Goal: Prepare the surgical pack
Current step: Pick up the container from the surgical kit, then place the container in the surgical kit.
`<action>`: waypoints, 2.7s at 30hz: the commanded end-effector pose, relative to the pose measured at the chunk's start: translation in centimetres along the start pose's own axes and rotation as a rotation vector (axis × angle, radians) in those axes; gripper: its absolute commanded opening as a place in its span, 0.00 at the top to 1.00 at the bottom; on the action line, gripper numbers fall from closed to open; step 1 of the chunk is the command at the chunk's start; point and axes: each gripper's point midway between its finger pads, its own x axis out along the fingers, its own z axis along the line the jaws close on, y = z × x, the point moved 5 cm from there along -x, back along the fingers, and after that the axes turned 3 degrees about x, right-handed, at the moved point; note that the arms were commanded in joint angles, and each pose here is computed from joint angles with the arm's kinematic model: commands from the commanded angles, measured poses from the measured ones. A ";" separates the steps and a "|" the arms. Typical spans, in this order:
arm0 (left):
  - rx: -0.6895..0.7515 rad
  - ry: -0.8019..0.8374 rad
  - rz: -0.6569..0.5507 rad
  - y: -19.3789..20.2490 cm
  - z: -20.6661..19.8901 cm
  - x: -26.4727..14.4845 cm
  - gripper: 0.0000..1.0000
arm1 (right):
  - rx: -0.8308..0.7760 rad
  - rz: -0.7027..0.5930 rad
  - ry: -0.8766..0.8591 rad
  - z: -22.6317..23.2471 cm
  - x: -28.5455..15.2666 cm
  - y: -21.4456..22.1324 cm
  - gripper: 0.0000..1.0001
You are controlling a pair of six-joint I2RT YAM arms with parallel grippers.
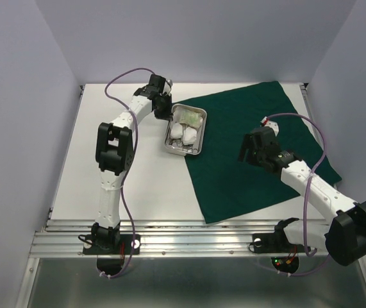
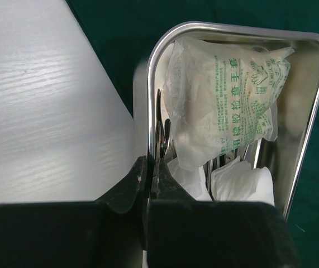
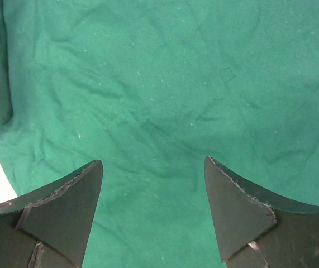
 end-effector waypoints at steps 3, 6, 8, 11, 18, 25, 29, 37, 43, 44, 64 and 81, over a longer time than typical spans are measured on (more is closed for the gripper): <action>-0.024 0.188 -0.145 -3.3 -5.3 -3.2 1.00 | 0.039 -0.062 -0.025 0.7 -1.0 -2.1 0.22; -0.037 0.217 -0.142 -3.2 -5.9 -2.5 1.00 | 0.040 -0.065 -0.024 0.6 -1.1 -2.0 0.22; -0.050 0.243 -0.133 -3.0 -6.4 -2.2 1.00 | 0.040 -0.063 -0.022 0.5 -1.1 -1.9 0.22; -0.061 0.296 -0.148 -3.4 -7.4 -2.4 1.00 | 0.040 -0.059 -0.020 0.4 -1.1 -1.8 0.22; -0.079 0.378 -0.157 -4.1 -8.9 -2.5 1.00 | 0.042 -0.065 -0.020 0.5 -1.2 -2.0 0.22; -0.094 0.428 -0.162 -4.4 -11.6 -1.6 1.00 | 0.040 -0.071 -0.005 0.1 -1.4 -2.0 0.22; -0.100 0.442 -0.187 -4.9 -13.8 -1.2 1.00 | 0.043 -0.074 0.019 -0.3 -2.0 -2.1 0.21; -0.087 0.424 -0.205 -4.6 -17.4 1.0 1.00 | 0.044 -0.086 0.039 -1.5 -3.1 -1.6 0.21; -0.062 0.399 -0.219 -4.2 -18.5 2.3 1.00 | 0.046 -0.093 0.051 -1.9 -3.5 -1.5 0.21; -0.059 0.391 -0.217 -3.9 -18.6 2.6 1.00 | 0.047 -0.093 0.051 -2.0 -3.6 -1.4 0.21; 0.201 0.368 -0.187 -3.9 -15.7 4.0 1.00 | 0.062 -0.068 0.037 -1.9 -3.3 -0.7 0.21; 0.207 0.295 -0.305 -7.4 -13.3 -2.7 0.21 | 0.124 -0.022 -0.031 1.0 0.0 -0.8 0.22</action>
